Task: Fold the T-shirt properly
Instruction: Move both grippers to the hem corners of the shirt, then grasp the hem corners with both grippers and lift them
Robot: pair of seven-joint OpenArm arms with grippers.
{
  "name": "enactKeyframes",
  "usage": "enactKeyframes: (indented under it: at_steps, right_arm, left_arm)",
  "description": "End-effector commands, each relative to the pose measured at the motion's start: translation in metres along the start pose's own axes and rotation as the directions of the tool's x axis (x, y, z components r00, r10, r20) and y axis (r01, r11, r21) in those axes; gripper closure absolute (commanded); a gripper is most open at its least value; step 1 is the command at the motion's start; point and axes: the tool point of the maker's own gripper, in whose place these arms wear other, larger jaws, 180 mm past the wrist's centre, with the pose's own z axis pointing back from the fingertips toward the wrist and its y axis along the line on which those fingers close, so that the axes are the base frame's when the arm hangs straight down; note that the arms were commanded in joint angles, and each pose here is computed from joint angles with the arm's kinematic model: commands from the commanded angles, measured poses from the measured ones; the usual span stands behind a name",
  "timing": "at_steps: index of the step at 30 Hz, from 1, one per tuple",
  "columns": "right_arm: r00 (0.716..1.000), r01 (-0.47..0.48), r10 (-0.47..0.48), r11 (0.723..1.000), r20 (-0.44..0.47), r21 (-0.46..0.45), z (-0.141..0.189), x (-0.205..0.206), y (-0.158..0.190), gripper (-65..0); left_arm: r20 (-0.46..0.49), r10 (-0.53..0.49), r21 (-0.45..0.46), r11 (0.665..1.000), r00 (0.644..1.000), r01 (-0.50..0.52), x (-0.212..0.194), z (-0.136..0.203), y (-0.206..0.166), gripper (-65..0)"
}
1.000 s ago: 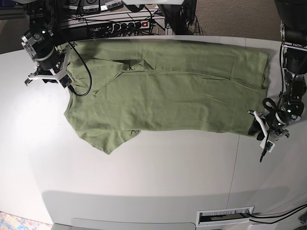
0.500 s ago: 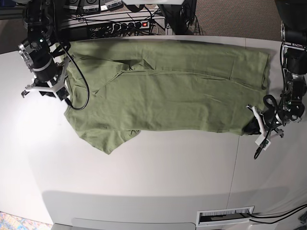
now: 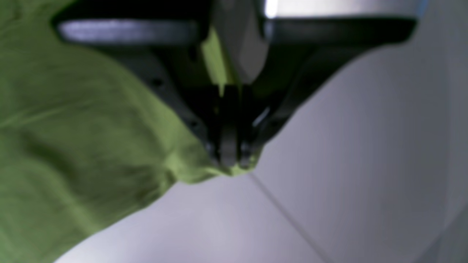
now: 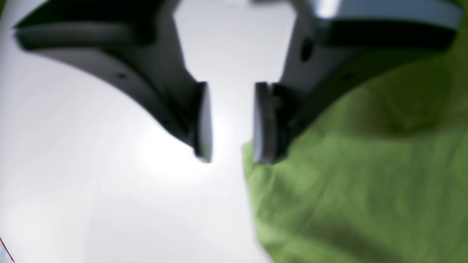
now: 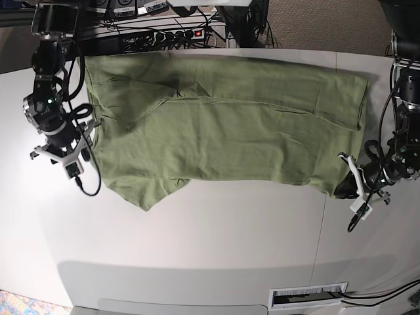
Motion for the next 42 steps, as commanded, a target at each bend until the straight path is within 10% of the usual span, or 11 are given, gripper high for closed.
enactKeyframes:
  at_steps: [1,18,39,42]
  right_arm:
    - [0.998,0.016,-0.015,1.0,0.058,-0.02,0.0,0.019,-0.012,-24.1]
    - [0.994,0.08,-0.084,0.995,0.072,0.053,-0.08,0.079,-0.029,-24.1]
    - [0.996,0.053,-0.041,0.987,-0.077,0.151,-0.132,0.044,0.01,-23.9]
    - [0.994,0.052,-0.038,0.987,-0.099,0.149,-0.131,0.041,0.009,-13.1]
  left_arm:
    - [0.057,-0.026,0.029,0.999,0.998,0.024,0.025,0.01,0.015,0.0]
    - [0.021,-0.063,0.063,0.996,0.998,0.062,0.023,0.027,0.031,0.0]
    - [0.053,-0.033,0.066,0.997,0.998,0.03,0.029,0.037,0.038,0.0]
    - [0.052,-0.033,0.066,0.997,0.998,0.03,0.029,0.037,0.038,0.0]
